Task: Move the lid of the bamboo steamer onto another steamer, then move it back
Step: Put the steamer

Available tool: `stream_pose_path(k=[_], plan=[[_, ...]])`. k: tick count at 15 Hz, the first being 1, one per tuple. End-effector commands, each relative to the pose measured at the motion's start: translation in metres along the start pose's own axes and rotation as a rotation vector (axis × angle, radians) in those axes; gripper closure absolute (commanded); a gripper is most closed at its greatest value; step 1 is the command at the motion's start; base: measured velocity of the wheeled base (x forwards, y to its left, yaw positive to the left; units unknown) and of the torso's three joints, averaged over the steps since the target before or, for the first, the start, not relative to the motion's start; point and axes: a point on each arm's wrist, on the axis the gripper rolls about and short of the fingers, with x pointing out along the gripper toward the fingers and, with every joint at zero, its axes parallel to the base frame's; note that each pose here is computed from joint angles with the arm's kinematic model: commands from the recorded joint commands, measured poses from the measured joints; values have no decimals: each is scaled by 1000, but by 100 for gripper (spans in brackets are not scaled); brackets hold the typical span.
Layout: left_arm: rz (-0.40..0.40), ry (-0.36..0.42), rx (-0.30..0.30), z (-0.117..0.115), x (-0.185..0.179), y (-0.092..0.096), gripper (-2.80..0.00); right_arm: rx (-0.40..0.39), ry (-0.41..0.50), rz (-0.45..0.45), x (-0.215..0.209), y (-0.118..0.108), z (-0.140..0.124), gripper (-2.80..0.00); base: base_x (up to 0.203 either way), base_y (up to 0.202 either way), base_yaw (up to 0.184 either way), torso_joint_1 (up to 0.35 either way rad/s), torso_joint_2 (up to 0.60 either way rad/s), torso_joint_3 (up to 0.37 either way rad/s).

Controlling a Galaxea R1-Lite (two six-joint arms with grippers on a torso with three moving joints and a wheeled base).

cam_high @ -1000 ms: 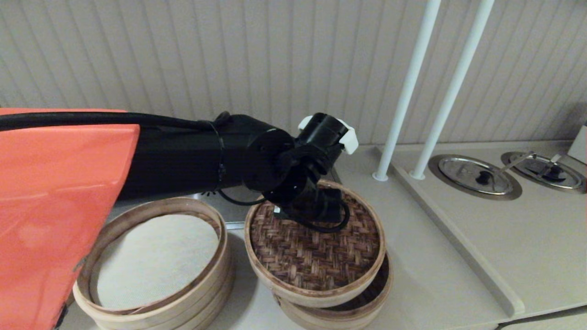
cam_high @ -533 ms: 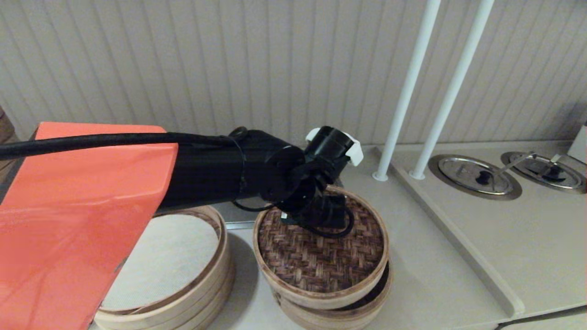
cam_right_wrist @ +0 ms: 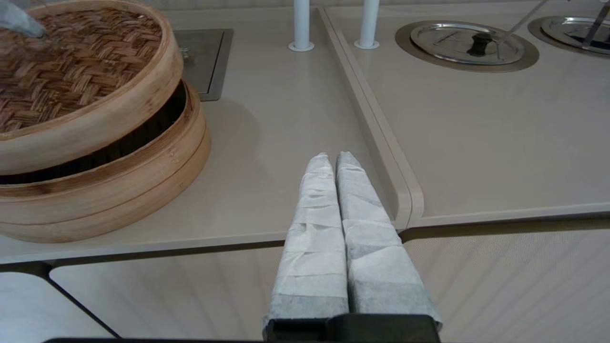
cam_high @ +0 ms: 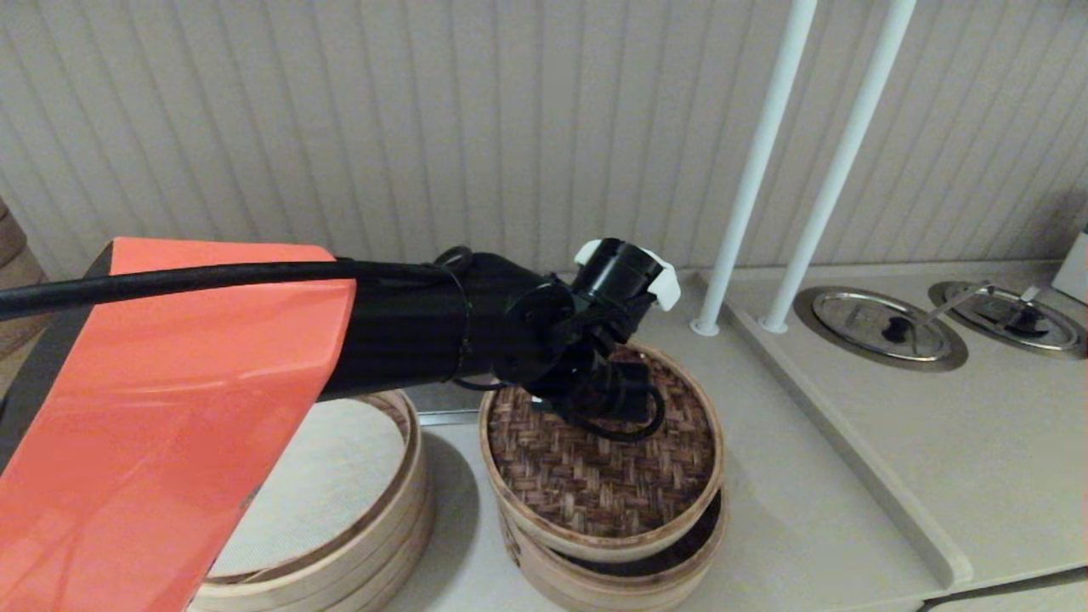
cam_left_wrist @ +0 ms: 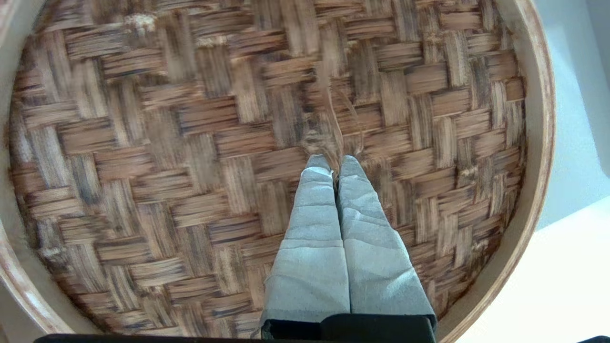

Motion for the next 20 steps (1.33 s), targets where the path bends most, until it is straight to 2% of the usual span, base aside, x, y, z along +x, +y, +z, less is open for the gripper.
stream_pose_path(k=[1,9,15,20], plan=[[-10,-5,2,-2,0,-4,0,2,4,0,0,0,-1,0,0,0,0,0,0,0],[-30,-5,21,-4,-9,-12,0,0,4,0,0,0,-1,0,0,0,0,0,0,0],[-7,38,47,-7,-17,-8,0,2,4,0,0,0,-1,0,0,0,0,0,0,0],[5,59,68,-12,-6,-8,0,0,4,0,0,0,-1,0,0,0,0,0,0,0]])
